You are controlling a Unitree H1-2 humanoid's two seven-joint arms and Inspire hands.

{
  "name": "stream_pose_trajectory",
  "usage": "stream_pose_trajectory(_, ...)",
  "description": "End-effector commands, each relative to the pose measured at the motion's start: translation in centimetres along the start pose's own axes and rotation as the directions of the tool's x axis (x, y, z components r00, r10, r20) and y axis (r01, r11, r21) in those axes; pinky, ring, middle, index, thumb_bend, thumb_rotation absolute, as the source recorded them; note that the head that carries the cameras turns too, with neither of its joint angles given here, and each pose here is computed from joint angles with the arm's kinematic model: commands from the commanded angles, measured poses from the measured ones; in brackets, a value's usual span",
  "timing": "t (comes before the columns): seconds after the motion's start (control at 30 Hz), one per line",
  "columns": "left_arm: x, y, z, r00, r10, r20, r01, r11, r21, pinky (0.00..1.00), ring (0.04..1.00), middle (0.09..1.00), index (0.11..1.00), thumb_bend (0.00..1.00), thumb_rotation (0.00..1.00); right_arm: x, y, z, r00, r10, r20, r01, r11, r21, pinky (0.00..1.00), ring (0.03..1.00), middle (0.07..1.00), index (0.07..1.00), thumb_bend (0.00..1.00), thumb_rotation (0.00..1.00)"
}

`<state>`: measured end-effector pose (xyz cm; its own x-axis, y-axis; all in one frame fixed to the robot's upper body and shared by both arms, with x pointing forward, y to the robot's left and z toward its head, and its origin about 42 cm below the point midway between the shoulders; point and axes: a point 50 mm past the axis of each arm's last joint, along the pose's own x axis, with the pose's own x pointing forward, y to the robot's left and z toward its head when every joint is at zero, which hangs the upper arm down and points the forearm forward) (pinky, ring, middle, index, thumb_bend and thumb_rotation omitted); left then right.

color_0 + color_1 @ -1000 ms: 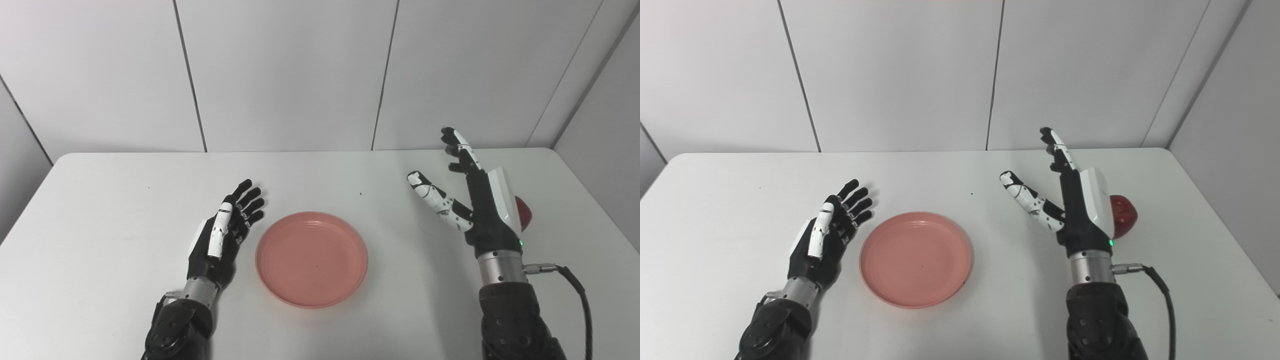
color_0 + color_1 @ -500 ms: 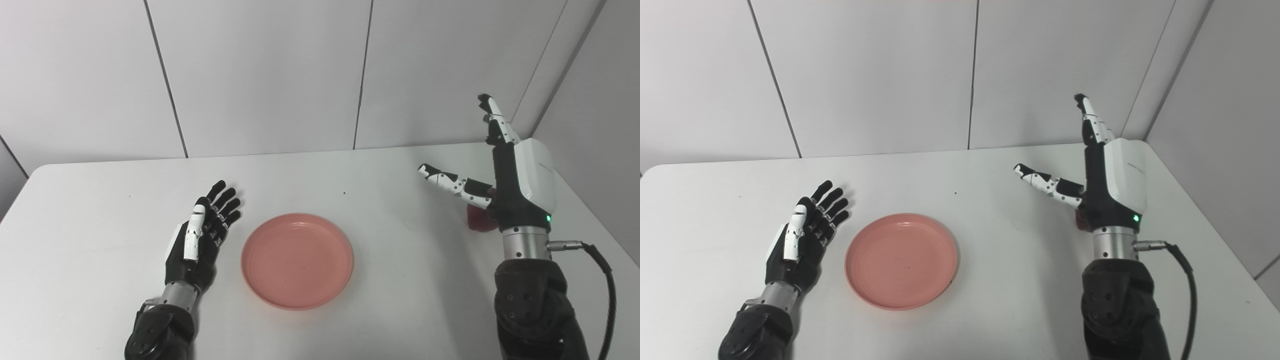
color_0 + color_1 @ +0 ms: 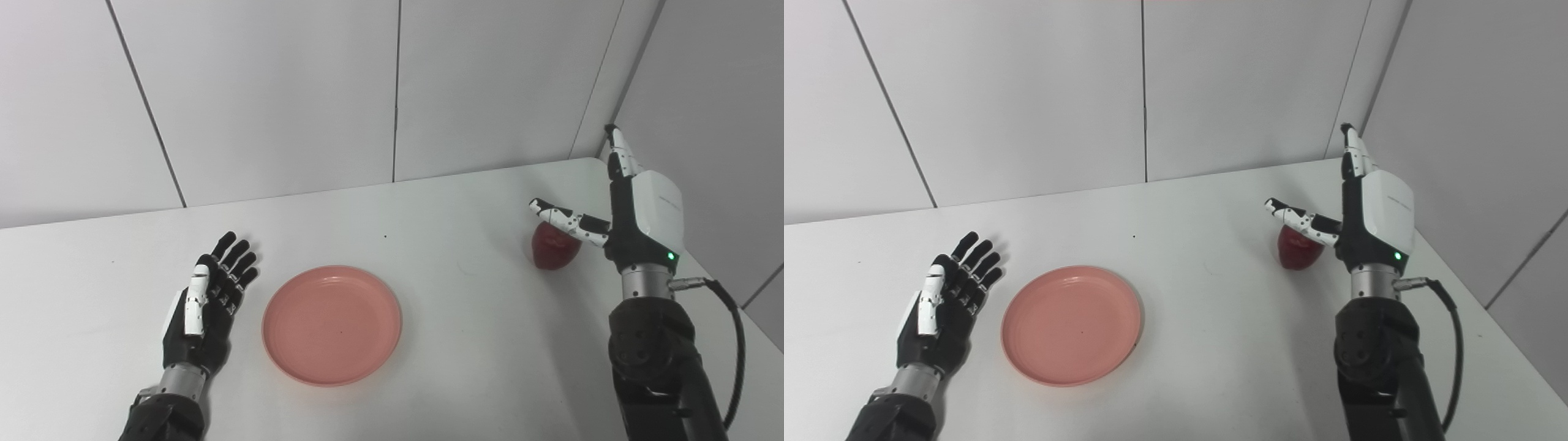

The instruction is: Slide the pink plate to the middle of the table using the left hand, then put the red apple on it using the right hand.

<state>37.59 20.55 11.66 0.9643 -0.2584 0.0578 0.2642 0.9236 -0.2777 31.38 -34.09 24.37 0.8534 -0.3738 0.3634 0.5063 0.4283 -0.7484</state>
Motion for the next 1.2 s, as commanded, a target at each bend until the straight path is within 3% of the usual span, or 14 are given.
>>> stream_pose_trajectory(0.0,-2.2,2.7,-2.1,0.994,0.059,-0.094,-0.058,0.998,0.014,0.93,0.912,0.91,0.894,0.36,1.0,1.0,-1.1,0.1,0.998,-0.065,0.019,0.065,0.998,-0.004,0.79,0.904,0.943,0.985,1.0,0.6)
stream_pose_trajectory(0.3,-2.3,3.0,-1.8,0.994,0.06,-0.093,-0.059,0.998,0.011,0.93,0.913,0.911,0.894,0.35,1.0,1.8,1.2,-1.2,0.999,0.023,-0.029,-0.024,0.999,-0.033,0.79,0.909,0.953,0.982,1.0,0.64)
stream_pose_trajectory(0.7,-2.4,3.2,-1.9,0.994,0.048,-0.101,-0.049,0.999,-0.003,0.94,0.923,0.923,0.904,0.35,1.0,2.6,2.8,0.1,0.986,0.162,-0.049,-0.16,0.987,0.032,0.8,0.91,0.951,0.975,1.0,0.61)
stream_pose_trajectory(1.17,-2.4,3.4,-1.9,0.993,0.049,-0.107,-0.05,0.999,-0.01,0.94,0.919,0.92,0.901,0.36,1.0,3.8,4.7,-0.7,0.973,0.216,-0.087,-0.215,0.976,0.021,0.76,0.861,0.912,0.927,1.0,0.5)
